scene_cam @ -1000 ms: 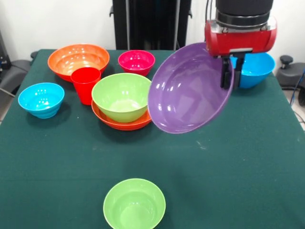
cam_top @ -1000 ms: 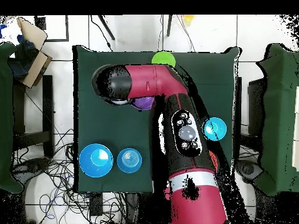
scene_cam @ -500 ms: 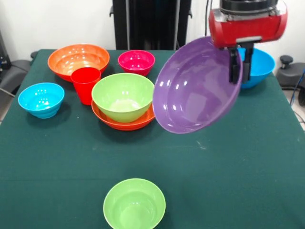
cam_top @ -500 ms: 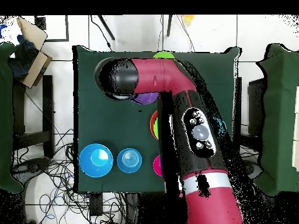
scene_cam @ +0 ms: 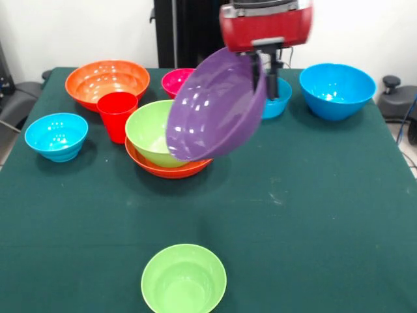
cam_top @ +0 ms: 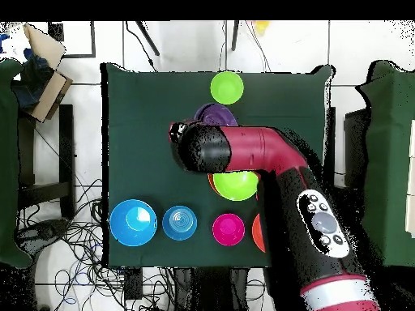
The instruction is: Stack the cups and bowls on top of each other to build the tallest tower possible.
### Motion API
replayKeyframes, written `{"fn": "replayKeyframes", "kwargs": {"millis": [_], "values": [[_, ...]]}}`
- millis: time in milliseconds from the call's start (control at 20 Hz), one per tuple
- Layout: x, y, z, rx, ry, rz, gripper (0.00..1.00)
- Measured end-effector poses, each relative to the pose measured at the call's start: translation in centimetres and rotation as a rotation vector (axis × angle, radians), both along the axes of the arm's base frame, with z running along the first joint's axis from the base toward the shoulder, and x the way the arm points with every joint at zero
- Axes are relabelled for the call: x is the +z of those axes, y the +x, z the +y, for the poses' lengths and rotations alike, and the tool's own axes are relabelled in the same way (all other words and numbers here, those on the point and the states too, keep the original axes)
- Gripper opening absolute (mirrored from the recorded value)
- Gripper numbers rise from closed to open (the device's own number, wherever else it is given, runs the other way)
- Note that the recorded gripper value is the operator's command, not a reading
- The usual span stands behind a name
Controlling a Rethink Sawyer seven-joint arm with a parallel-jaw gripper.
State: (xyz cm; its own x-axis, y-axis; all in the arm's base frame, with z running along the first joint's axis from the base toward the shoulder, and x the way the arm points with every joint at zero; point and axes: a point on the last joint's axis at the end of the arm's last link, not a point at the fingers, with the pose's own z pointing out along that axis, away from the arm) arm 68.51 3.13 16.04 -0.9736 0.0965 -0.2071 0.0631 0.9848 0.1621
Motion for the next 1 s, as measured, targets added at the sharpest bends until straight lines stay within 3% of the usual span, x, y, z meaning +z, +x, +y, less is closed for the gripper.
{"fn": "replayKeyframes", "kwargs": {"millis": [300,500,1000], "values": [[-3.5,-4.5,-0.8,0.057,-0.033,-0.015,0.00],[-4.8,-6.2,-0.2,0.103,-0.047,-0.011,0.00],[-6.1,-8.2,1.0,0.162,-0.034,0.006,0.00]]}}
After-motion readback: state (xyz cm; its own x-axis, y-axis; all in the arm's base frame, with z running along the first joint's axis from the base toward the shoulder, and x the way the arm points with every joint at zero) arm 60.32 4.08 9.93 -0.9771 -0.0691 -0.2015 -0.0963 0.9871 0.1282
